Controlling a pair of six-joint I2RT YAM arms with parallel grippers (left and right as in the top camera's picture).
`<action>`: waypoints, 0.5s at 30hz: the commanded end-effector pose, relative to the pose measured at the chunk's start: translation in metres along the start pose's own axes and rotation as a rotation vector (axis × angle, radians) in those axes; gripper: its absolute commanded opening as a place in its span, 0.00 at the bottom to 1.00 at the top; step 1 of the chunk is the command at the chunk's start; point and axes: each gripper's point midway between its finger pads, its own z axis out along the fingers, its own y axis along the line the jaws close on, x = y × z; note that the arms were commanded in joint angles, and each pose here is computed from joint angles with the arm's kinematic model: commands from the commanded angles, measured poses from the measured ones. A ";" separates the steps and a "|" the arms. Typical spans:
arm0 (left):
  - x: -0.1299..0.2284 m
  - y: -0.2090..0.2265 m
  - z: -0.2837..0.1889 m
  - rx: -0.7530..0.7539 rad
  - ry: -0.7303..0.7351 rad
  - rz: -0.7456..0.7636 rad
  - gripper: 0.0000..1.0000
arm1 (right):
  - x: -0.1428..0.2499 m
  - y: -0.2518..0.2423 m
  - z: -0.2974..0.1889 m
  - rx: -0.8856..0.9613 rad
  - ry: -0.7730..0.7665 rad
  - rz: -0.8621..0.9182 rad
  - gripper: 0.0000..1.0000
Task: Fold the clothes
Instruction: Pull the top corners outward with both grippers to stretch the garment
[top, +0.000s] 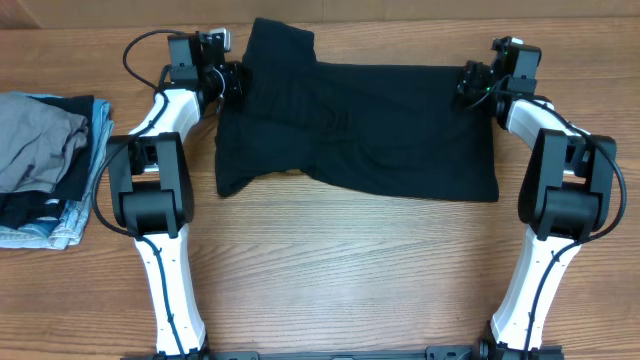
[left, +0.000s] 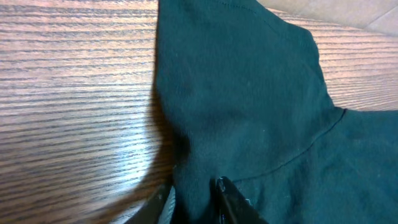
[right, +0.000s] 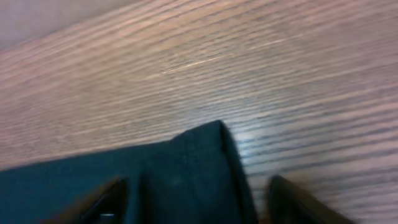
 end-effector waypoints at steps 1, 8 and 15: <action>-0.005 -0.002 0.002 0.024 -0.010 -0.024 0.16 | 0.006 0.010 0.005 -0.067 0.017 -0.002 0.45; -0.013 -0.010 -0.001 0.085 -0.034 -0.051 0.07 | 0.008 0.022 0.003 -0.133 0.042 0.068 0.13; -0.039 -0.009 -0.020 0.201 -0.107 -0.087 0.04 | -0.035 0.024 -0.016 -0.159 0.077 0.087 0.07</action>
